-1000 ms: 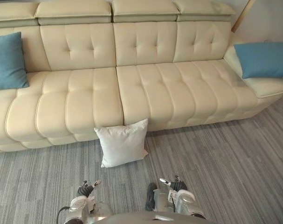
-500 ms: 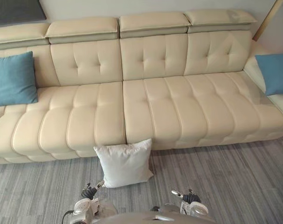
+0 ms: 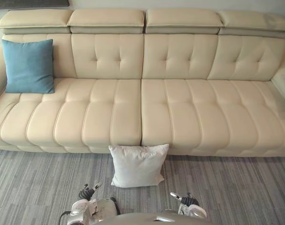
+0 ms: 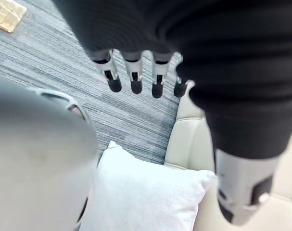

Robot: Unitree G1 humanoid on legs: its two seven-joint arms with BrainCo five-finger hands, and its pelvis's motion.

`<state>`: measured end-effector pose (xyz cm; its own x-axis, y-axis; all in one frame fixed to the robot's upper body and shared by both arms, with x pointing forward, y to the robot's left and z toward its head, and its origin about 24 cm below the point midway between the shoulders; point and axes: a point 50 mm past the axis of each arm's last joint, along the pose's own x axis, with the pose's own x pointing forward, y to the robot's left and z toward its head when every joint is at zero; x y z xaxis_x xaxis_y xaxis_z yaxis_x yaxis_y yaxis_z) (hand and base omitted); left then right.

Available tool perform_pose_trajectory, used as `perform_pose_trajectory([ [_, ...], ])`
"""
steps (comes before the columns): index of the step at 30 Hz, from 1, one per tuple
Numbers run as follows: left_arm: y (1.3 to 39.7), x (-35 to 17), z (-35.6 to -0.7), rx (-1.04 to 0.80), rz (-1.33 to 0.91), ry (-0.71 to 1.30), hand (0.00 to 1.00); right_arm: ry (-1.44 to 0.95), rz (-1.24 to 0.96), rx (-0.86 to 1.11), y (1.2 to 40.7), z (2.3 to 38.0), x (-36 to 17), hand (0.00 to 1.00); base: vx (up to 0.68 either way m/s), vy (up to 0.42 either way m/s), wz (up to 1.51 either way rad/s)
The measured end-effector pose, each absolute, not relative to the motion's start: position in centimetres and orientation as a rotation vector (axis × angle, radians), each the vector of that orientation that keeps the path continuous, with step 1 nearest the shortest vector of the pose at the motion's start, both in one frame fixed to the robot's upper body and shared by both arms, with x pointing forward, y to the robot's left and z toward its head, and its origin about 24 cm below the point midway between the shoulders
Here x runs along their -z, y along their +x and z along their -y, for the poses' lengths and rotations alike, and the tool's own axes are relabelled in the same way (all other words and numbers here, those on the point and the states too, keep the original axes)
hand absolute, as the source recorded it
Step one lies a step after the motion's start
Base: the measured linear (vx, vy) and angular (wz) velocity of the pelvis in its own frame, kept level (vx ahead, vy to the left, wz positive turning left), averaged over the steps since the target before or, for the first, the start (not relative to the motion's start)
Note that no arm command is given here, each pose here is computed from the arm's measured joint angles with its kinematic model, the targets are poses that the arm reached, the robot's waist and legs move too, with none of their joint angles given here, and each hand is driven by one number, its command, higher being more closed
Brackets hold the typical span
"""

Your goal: Pick up cushions and gather them together orderly.

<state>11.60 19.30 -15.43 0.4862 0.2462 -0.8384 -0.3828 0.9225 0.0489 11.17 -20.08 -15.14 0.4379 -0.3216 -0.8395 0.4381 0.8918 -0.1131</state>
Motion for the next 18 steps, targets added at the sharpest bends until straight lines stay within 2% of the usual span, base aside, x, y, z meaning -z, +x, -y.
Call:
perform_pose_trajectory([
  [7,11.6,15.4,-19.7,-0.352,-0.995,-0.120,0.00,0.124,-1.013,0.453,11.4,19.7,15.2,0.00,-0.03,0.027,-0.24],
  [18,10.8,15.7,-20.5,-0.367,-1.029,-0.104,0.00,0.114,-1.064,0.436,10.4,19.0,15.7,0.00,0.07,0.013,0.18],
])
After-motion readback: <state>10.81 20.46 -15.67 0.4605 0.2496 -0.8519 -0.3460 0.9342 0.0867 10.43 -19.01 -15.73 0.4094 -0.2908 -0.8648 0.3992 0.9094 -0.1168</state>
